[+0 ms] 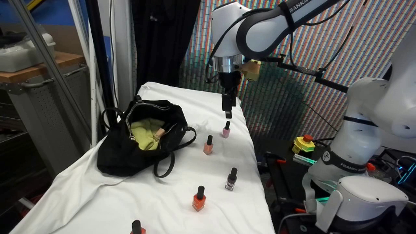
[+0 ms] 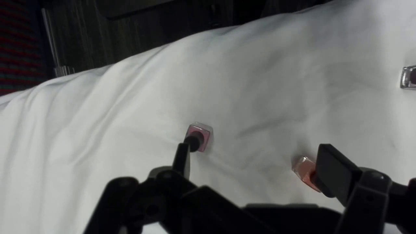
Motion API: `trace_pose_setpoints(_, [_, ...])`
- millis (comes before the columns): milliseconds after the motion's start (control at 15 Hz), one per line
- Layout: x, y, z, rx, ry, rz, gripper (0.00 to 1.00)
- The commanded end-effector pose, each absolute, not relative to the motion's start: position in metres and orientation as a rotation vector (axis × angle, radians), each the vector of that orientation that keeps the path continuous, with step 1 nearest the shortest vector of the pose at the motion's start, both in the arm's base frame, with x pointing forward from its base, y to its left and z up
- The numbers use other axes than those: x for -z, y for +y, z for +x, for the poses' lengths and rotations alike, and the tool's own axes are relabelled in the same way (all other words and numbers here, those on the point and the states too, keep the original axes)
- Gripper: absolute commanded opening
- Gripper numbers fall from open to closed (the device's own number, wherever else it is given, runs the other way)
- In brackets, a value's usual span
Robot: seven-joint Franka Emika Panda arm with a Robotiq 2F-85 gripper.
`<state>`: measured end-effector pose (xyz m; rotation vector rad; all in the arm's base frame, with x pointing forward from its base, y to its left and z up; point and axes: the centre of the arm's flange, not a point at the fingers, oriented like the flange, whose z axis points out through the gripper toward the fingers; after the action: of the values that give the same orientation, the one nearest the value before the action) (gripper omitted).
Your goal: Pick up the nail polish and put them in the bag
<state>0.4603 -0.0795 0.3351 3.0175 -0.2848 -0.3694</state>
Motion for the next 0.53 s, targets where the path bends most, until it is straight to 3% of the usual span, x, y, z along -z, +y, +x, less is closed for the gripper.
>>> trace_pose_setpoints(0, [-0.312, -0.096, 0.440, 0.301, -0.364, 3.032, 1.00])
trace_pose_setpoints(467, [-0.268, -0.118, 0.424, 0.189, -0.494, 3.038, 1.00])
